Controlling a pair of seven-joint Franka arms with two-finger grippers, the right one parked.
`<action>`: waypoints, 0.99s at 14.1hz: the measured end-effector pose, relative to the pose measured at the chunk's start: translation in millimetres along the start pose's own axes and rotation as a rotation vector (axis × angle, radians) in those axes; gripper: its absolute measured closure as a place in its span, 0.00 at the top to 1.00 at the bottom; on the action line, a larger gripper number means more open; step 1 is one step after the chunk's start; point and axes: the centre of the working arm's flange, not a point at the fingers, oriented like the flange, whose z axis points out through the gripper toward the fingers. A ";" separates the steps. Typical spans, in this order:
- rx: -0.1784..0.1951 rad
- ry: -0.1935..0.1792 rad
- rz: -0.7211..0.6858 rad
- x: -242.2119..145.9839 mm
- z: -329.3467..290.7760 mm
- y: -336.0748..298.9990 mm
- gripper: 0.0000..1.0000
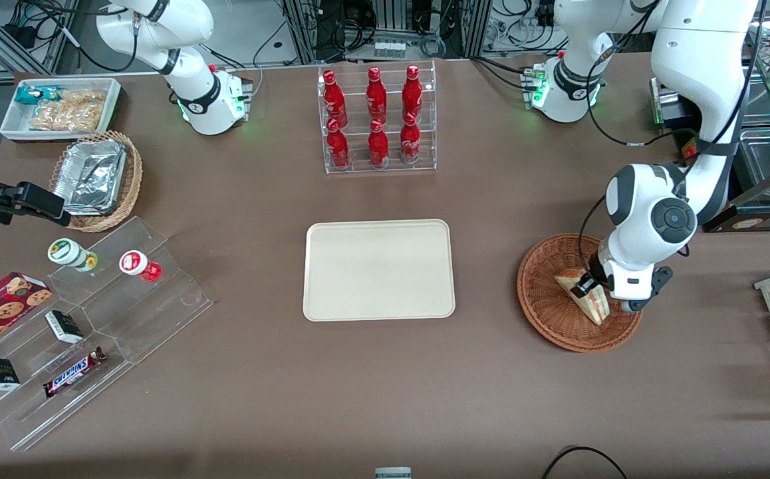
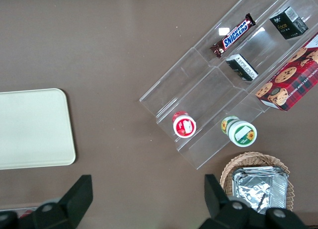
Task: Place sandwich from basket to tray
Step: 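Close the left gripper on the sandwich and lift it from the basket, then carry the held sandwich over to the white tray and lower it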
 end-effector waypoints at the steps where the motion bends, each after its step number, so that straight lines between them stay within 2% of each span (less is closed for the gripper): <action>1: 0.001 -0.001 0.015 1.2 -2.8 0.6 0.41; 2: 0.008 -0.007 0.025 2.4 -7.8 1.8 0.33; 5: 0.061 -0.064 0.082 4.9 -44.3 14.3 0.26; 7: 0.091 -0.106 0.256 -4.9 -71.7 32.3 0.22; 8: 0.098 -0.119 0.340 -13.4 -82.3 44.5 0.16; 11: 0.113 -0.131 0.499 -56.8 -98.1 91.0 0.15; 14: 0.106 -0.125 0.600 -109.0 -95.0 142.5 0.14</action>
